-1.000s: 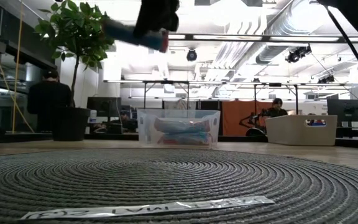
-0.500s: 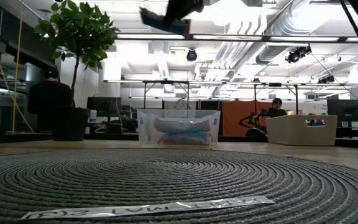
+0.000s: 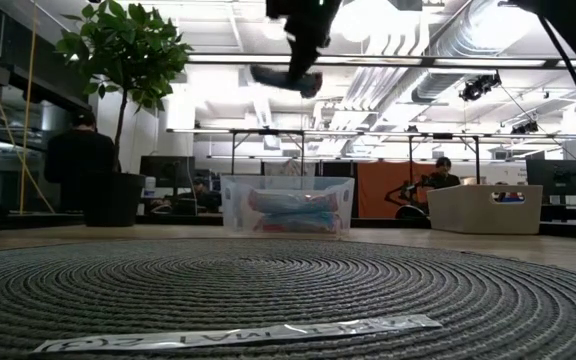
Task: Pick and place Granola Bars by type
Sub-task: Put the red granola bar into the transparent bin
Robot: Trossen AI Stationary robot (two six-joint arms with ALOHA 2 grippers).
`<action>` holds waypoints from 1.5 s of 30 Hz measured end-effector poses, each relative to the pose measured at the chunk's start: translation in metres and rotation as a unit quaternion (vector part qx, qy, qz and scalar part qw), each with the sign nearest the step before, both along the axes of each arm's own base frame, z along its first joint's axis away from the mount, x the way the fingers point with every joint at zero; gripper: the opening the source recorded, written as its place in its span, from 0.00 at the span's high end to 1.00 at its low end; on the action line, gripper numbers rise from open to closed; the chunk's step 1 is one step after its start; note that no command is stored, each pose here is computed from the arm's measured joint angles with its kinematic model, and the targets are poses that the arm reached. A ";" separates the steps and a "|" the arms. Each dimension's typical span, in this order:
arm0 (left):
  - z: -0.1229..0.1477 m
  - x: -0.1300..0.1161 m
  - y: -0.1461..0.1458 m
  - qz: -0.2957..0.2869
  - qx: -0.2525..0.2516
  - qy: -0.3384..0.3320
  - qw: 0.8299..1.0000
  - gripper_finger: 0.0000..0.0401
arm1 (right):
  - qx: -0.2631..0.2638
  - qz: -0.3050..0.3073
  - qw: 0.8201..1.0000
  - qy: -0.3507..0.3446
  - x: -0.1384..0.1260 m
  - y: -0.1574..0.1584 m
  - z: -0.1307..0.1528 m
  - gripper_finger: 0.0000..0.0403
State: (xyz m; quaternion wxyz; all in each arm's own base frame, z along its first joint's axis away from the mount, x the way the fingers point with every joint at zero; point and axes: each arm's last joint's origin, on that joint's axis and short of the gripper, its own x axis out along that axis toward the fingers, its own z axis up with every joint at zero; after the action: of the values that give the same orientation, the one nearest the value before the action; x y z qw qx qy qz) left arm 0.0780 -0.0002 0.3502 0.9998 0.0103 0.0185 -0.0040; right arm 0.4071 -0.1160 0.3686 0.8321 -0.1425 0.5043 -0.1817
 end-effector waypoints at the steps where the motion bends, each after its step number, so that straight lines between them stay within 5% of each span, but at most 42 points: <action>1: 0.000 0.000 0.000 0.000 0.000 -0.001 1.000 1.00 | -0.003 0.002 1.000 0.008 0.001 -0.005 -0.003 0.90; 8: 0.000 0.000 0.000 0.000 0.000 0.000 1.000 1.00 | 0.024 -0.003 0.999 0.046 0.012 -0.036 -0.038 0.90; 21: 0.000 0.000 0.000 0.000 0.000 0.000 1.000 1.00 | 0.221 0.064 0.971 0.072 0.029 -0.049 -0.097 0.90; 32: 0.000 0.000 0.000 0.000 0.000 0.000 1.000 1.00 | 0.229 0.052 0.966 0.107 0.036 -0.048 -0.127 0.90; 45: 0.000 0.000 0.000 0.000 0.000 0.000 1.000 1.00 | 0.287 0.031 0.934 0.209 0.017 -0.040 -0.187 0.90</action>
State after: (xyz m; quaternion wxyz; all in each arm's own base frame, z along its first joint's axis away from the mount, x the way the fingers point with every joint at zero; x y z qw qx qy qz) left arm 0.0779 -0.0002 0.3504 0.9998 0.0102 0.0182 -0.0042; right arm 0.4245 -0.1556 0.1814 0.7183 0.0521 0.6930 0.0310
